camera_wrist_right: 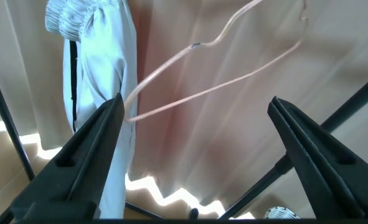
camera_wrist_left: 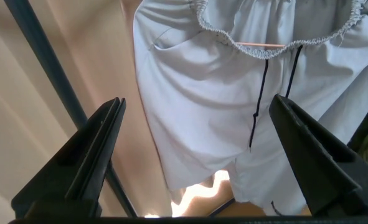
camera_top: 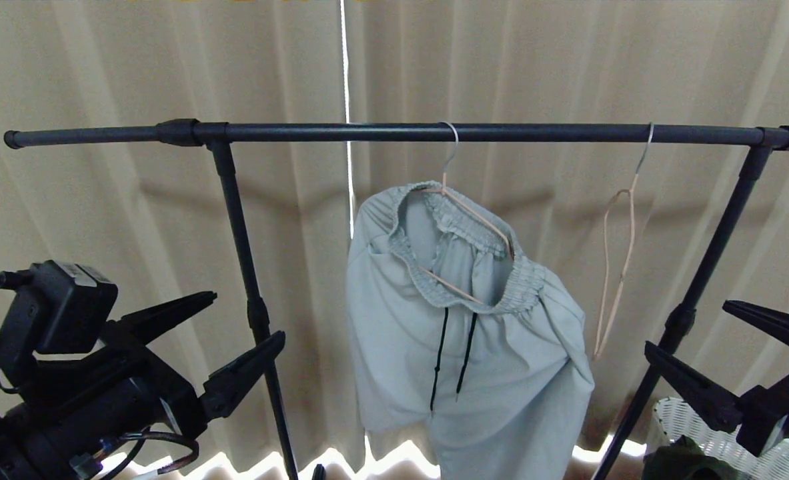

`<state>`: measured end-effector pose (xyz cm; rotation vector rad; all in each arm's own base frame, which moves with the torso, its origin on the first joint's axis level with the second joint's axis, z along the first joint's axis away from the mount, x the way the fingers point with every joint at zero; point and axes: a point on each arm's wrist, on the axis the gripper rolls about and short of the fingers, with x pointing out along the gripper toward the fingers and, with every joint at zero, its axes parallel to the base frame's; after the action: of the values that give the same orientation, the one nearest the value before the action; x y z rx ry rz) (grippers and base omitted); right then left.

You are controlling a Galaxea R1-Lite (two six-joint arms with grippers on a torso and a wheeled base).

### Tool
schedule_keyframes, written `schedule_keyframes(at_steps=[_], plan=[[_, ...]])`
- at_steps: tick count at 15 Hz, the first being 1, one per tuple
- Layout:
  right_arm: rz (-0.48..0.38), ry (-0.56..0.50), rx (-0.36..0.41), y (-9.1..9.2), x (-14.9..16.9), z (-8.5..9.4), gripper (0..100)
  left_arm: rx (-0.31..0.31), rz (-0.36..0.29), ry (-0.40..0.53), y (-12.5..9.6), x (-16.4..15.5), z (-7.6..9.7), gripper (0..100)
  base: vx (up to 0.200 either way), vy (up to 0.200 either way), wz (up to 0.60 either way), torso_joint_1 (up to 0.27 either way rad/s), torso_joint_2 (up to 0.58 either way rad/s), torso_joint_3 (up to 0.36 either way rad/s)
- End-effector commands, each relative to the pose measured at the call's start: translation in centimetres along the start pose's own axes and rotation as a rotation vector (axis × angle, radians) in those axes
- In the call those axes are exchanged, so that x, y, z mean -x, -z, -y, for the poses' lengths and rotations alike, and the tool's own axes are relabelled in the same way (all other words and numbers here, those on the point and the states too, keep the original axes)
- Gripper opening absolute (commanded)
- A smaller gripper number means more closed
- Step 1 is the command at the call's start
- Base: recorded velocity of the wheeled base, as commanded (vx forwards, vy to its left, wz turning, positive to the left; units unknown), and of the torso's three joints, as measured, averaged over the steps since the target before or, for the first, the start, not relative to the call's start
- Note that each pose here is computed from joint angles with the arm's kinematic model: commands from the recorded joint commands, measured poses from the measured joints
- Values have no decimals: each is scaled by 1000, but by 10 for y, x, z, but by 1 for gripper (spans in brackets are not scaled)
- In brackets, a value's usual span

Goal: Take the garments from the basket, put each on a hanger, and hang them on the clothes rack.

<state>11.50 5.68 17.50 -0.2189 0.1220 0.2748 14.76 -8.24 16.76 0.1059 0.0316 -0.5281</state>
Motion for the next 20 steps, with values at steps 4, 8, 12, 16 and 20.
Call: schedule_keyframes(at_steps=[4, 8, 12, 16, 20], plan=[[-29, -5, 5, 4, -3, -1, 100, -12, -3, -23, 1, 0, -4, 100, -100, 0, 0, 0, 1, 2], [-39, -7, 8, 7, -3, -2, 100, -29, -13, -23, 3, 1, -4, 100, -200, 0, 0, 4, 6, 2], [-51, -8, 10, 11, -2, -2, 100, -29, -11, -23, 3, 2, -4, 100, -200, 0, 0, 1, 4, 4], [-45, -6, 10, 11, -1, -2, 100, -29, -7, -24, 3, 5, -3, 100, -100, 0, 0, 1, -1, 1], [-50, -8, 12, 11, -2, -2, 100, -27, -2, -24, 2, 5, -4, 100, 0, 0, 0, 0, 0, 0]])
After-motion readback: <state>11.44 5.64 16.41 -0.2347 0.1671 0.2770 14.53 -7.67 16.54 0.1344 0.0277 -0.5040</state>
